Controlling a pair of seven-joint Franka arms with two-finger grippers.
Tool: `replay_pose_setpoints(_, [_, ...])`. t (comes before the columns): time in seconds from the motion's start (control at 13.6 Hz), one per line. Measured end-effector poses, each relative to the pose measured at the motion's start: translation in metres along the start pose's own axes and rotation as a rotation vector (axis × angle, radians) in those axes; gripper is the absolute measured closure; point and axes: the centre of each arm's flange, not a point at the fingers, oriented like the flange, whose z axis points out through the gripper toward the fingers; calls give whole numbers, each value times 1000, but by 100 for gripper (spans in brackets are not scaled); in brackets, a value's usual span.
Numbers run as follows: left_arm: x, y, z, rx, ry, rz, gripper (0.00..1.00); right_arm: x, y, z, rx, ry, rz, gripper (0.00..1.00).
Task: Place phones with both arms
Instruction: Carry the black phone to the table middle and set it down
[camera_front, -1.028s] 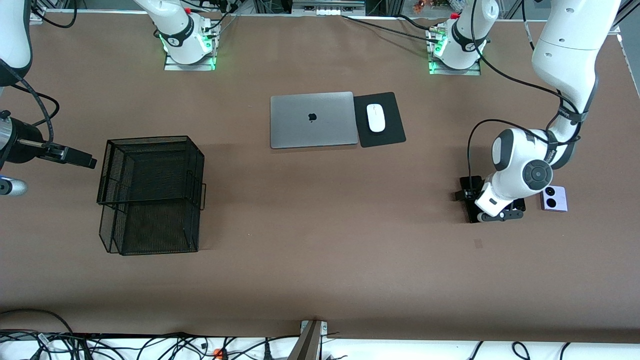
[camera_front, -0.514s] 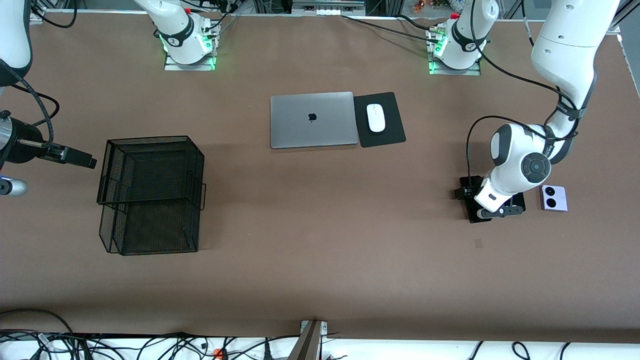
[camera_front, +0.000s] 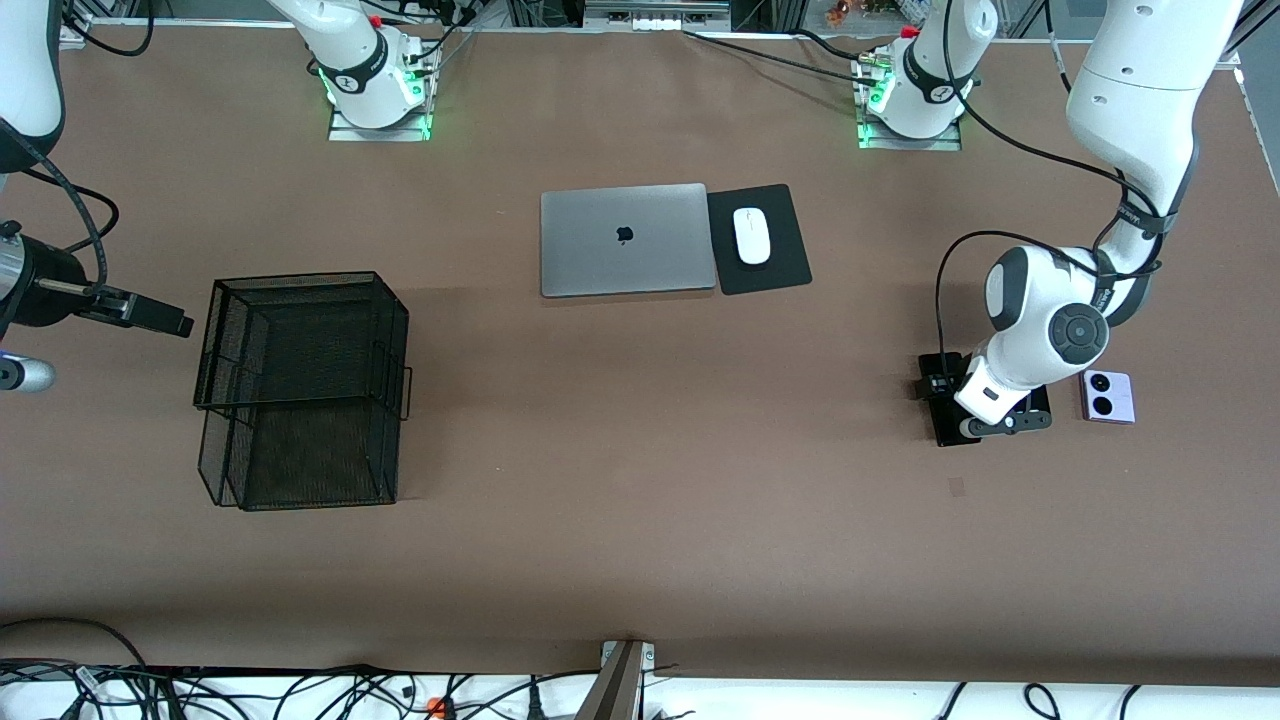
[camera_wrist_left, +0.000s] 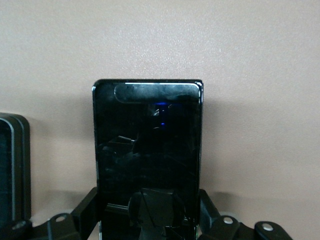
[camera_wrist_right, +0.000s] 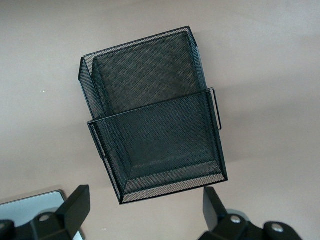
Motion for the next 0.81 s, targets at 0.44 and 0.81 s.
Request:
replay_pose_setpoints(0.44, [11,-5,-6,1,-2,-49,20,0,0,0,0,0,0,0])
replay_pose_setpoints(0.81, [45,3,-58,19,-79,-73,20,0,0,0,0,0,0,0])
